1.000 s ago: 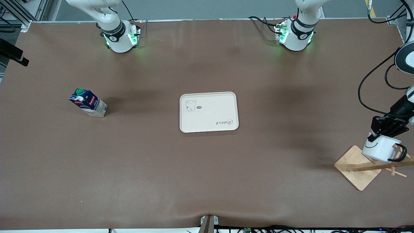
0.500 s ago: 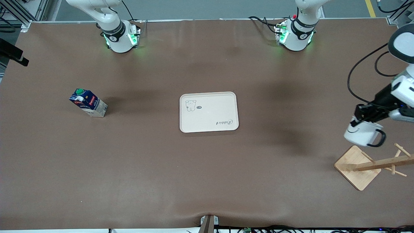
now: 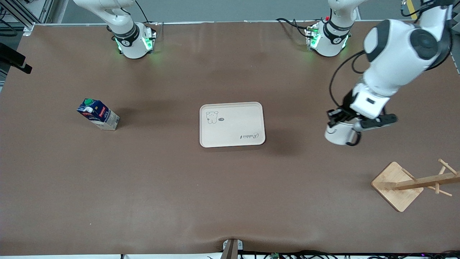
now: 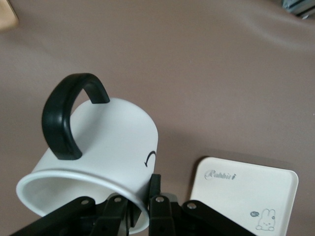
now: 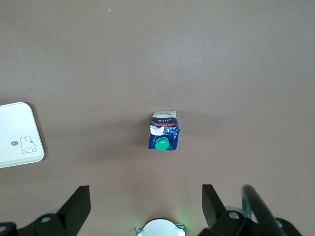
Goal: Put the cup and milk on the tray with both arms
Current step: 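Lift the white mug off the stand peg with the left gripper, then carry the mug onto the tray while the right gripper reaches the milk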
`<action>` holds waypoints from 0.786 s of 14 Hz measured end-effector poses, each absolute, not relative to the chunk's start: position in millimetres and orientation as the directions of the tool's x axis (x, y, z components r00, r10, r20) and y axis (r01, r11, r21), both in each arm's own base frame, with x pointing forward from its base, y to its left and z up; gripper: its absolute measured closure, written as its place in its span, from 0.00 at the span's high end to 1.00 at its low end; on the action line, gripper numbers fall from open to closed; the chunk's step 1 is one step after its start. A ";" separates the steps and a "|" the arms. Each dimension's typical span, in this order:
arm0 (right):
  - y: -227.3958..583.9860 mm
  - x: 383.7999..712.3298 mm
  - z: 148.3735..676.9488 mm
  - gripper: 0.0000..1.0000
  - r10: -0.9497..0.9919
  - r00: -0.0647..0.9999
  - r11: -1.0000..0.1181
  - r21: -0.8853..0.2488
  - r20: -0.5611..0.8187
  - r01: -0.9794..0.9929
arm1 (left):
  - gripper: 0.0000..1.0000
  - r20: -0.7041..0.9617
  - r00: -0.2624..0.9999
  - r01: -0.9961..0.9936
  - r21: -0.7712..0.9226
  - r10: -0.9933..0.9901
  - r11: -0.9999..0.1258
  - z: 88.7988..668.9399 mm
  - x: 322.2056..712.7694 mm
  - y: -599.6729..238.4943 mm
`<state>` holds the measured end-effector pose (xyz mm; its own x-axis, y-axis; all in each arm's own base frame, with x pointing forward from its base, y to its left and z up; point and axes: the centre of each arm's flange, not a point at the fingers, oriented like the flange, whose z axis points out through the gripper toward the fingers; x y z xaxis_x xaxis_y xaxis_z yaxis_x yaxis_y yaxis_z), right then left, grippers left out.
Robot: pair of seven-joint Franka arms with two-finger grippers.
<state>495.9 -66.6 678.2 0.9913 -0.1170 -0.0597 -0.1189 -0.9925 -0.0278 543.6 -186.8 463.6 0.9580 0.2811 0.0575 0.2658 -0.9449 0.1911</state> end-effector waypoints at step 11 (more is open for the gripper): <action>-65.1 530.7 619.1 1.00 -0.114 0.979 -0.993 -0.014 -0.171 -0.118 | 0.09 -0.253 0.884 0.434 0.127 0.394 -0.892 354.2 491.4 -375.4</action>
<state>530.7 -65.1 619.1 0.9787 -0.1142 -0.1706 -0.1184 -0.9929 -0.0145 491.4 -375.4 354.2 0.8838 0.3935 -0.2529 0.4335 -0.8921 0.1269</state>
